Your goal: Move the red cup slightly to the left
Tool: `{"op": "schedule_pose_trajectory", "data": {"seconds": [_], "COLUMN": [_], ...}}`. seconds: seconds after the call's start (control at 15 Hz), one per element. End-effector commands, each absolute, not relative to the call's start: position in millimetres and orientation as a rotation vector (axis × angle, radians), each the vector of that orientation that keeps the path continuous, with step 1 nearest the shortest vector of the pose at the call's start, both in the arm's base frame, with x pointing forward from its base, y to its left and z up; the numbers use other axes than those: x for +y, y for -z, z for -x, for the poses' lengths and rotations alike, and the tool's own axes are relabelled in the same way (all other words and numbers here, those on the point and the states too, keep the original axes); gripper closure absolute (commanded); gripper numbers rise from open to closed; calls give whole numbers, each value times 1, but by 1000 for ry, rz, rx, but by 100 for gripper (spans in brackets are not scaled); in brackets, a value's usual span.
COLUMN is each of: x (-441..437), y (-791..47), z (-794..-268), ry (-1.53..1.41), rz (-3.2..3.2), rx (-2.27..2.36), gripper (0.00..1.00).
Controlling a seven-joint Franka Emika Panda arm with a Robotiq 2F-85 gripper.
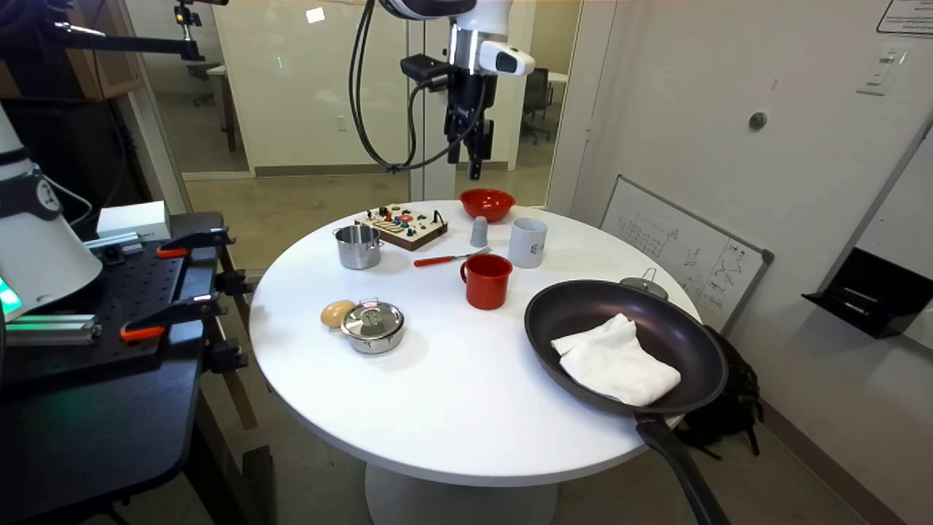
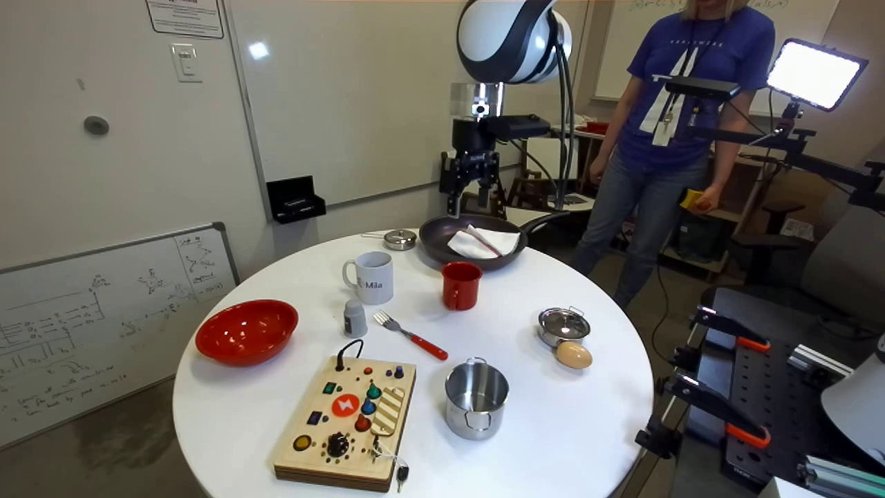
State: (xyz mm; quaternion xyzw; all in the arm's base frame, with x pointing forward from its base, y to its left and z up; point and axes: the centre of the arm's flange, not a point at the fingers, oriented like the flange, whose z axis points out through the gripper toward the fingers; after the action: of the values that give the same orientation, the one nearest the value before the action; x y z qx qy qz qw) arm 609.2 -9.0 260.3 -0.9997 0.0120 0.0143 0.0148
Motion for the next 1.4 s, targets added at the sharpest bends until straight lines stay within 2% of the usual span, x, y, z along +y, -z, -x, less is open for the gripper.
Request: {"op": "schedule_pose_trajectory", "data": {"seconds": [0.0,0.8,1.33], "x": [-16,-31,-34], "y": [-236,-154,-135], "z": [-628,-655,-678], "ry": [-93,-360,-299], "rz": [3094,3039,3080], "rx": [55,47,67], "gripper": [0,0,0]}}
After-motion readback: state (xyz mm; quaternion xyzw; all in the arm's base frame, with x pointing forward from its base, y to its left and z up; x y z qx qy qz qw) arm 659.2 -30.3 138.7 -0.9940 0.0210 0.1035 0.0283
